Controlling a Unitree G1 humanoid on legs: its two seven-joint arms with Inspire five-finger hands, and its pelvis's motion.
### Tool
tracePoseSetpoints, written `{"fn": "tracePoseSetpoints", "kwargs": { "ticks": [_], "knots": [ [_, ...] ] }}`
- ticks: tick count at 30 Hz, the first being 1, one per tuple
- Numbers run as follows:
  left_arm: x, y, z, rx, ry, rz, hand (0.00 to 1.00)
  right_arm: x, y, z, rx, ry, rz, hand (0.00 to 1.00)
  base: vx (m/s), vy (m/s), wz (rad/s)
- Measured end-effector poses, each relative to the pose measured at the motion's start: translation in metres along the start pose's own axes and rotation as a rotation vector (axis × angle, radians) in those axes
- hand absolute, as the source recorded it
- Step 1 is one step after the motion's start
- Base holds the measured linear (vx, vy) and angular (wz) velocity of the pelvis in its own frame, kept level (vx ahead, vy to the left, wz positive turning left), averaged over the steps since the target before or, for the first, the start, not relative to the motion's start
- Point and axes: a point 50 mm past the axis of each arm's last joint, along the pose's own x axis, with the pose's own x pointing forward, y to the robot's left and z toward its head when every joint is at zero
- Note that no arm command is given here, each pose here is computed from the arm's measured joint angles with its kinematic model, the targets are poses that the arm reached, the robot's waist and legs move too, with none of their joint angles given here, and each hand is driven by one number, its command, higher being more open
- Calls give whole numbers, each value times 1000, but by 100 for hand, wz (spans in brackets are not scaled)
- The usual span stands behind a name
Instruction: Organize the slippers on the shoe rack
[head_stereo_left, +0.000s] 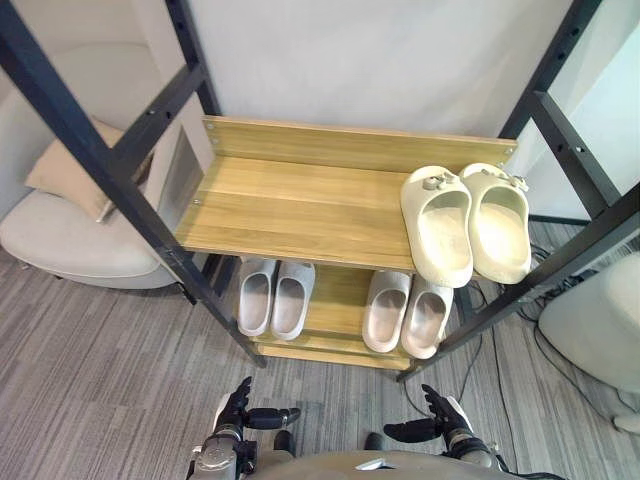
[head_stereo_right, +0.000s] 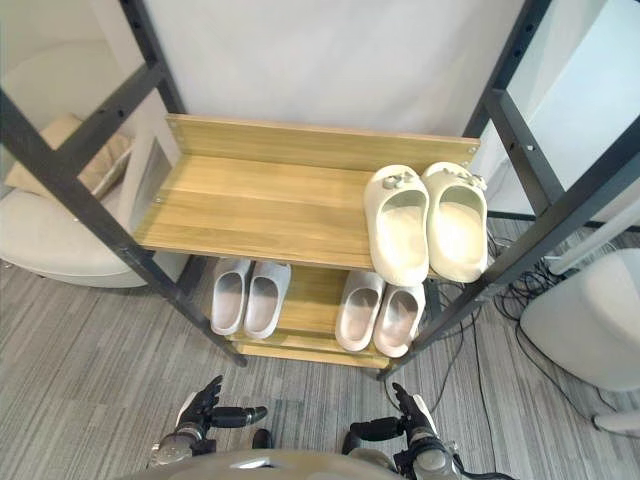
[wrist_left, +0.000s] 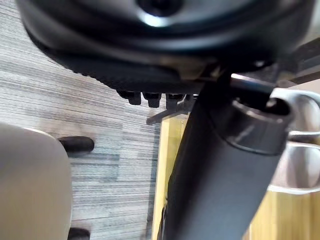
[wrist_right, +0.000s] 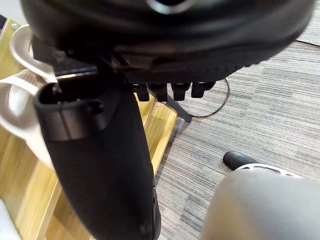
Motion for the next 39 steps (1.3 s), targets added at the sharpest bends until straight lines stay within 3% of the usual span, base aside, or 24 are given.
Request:
{"fn": "tracePoseSetpoints", "kwargs": {
  "ticks": [3, 10, 15, 18, 22, 25, 33, 39],
  "knots": [
    [6, -1, 15, -44, -34, 20, 100, 8, 9, 23, 8, -51, 13, 100, -75, -5, -34],
    [8, -8, 27, -75, -85, 20, 100, 7, 29, 33, 72, -80, 59, 100, -124, -139, 60],
    [9, -28, 31, -133, -82, -2, 100, 14, 14, 60, 48, -165, 20, 100, -221, -222, 59],
    [8, -41, 30, -114, -76, -42, 100, 13, 2, 46, 69, -121, -29, 100, -296, -166, 98],
    [12, -34, 42, -78, -115, -34, 100, 13, -3, 47, 134, -120, -74, 100, -184, -60, 116],
    [11, -40, 31, -69, -73, -40, 100, 9, -9, 29, 134, -71, -92, 100, -111, 89, 79],
    [10, -49, 26, 33, -55, -93, 100, 8, 12, 24, 206, -38, -43, 100, -68, 150, 96],
    [10, -38, 20, 57, -39, -68, 100, 8, 27, 25, 221, -20, 1, 100, -31, 216, 50]
  ]
}}
